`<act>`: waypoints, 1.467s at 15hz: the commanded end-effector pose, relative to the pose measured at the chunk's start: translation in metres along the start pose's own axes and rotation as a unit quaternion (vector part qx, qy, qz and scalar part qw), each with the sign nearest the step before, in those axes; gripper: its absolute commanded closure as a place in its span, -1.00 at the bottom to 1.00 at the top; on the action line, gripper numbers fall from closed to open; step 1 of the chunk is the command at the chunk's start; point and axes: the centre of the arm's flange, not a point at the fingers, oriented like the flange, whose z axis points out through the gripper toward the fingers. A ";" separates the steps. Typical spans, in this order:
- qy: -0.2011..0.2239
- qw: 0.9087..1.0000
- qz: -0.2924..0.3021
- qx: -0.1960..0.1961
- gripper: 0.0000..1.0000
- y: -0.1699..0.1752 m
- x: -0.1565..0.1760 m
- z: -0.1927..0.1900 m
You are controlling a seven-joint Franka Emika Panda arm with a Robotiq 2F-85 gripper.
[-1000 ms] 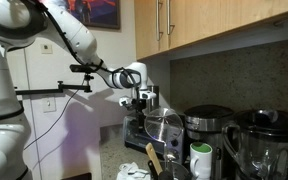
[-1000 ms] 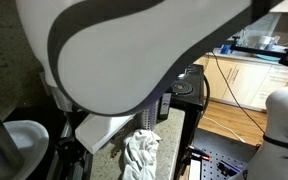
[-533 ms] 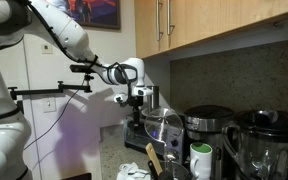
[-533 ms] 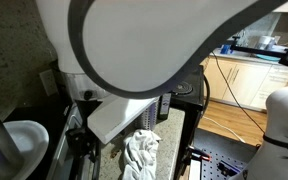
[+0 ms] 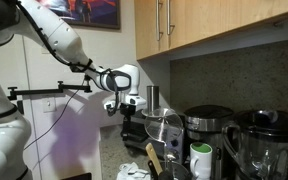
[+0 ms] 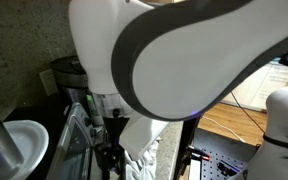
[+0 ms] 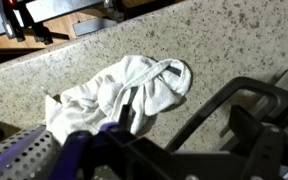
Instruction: Put the flask on the plate on the microwave and open the microwave
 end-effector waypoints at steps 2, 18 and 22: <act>-0.018 1.000 0.024 -0.004 -1.00 0.021 -0.028 0.009; 0.018 1.000 -0.011 -0.005 -1.00 0.019 -0.050 -0.095; 0.032 0.998 -0.055 0.000 -1.00 0.011 -0.051 -0.108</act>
